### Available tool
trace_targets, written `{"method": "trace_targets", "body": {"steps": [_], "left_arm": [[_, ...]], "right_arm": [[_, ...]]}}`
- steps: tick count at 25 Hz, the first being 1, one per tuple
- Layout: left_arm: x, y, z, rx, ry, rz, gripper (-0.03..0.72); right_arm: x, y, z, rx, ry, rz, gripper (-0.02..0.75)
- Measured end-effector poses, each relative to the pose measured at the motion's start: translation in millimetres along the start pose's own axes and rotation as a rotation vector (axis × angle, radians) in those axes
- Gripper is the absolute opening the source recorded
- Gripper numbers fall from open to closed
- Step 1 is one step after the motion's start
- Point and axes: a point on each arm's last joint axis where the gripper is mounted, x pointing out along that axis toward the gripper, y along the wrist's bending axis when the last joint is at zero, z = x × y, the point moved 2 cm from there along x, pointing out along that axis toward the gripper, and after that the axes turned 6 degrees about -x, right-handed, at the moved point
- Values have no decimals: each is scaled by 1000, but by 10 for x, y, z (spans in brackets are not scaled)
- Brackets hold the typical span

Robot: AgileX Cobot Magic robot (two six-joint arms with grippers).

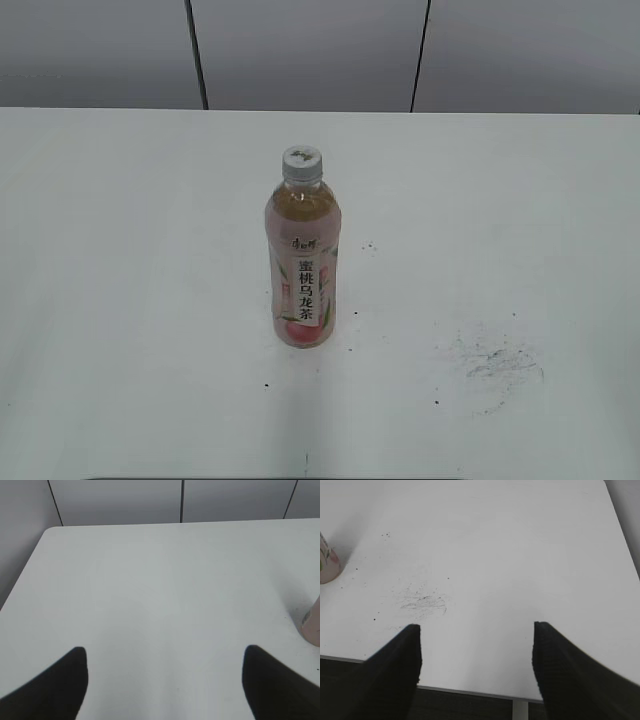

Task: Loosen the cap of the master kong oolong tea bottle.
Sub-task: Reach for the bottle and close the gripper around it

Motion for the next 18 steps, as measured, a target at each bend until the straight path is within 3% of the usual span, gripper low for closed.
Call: {"method": "trace_targets", "body": {"steps": [18], "left_arm": [[0,0,0,0,0,0,563]], "right_arm": [[0,0,0,0,0,0,521]]}}
